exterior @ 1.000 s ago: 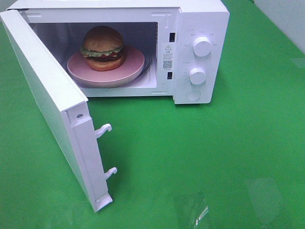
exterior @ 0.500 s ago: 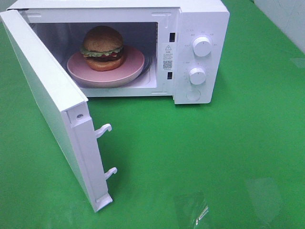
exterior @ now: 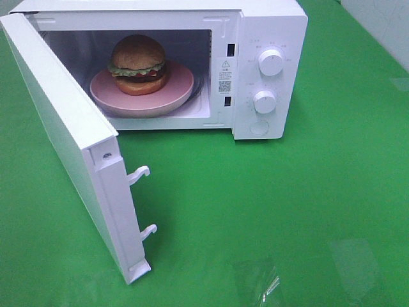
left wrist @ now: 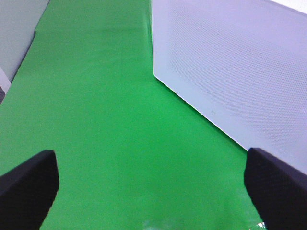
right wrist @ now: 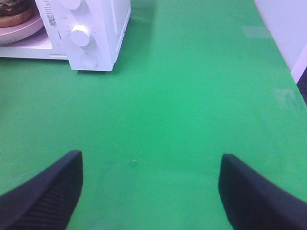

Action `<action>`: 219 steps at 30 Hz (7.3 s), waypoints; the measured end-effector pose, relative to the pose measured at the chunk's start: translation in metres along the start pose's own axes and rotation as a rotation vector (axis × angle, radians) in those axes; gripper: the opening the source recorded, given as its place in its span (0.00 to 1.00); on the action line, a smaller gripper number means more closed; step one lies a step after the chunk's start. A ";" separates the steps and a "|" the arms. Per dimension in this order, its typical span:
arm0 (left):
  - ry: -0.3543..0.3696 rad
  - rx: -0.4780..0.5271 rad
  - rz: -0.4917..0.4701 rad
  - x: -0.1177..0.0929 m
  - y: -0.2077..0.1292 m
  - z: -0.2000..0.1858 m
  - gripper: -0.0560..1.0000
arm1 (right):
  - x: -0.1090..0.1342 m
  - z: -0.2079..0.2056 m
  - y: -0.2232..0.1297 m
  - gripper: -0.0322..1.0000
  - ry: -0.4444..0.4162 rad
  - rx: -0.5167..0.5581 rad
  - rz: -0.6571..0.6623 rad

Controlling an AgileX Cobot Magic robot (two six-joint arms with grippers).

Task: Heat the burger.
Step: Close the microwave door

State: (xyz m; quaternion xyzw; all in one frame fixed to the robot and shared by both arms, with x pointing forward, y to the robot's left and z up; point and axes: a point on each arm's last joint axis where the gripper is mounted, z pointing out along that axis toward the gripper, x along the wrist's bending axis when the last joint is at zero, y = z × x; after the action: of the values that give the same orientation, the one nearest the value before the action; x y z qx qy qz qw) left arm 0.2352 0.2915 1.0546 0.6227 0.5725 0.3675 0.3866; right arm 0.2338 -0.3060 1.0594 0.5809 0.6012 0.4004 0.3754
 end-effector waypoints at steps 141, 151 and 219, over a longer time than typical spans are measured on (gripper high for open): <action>-0.459 -0.208 0.012 -0.064 0.011 0.260 0.05 | 0.000 0.000 0.000 0.77 0.000 0.000 0.000; -0.503 -0.201 0.024 -0.102 0.013 0.278 0.05 | 0.000 0.000 0.000 0.77 0.000 0.000 0.000; -0.538 -0.098 0.119 -0.238 0.069 0.382 0.05 | 0.000 0.000 0.000 0.76 0.001 0.000 0.001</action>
State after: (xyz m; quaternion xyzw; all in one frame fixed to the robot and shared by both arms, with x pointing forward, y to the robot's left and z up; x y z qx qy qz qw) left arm 0.5907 0.0276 0.9490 0.7109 0.3934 0.2379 0.5322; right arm 0.2338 -0.3059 1.0594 0.5809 0.6012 0.4007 0.3750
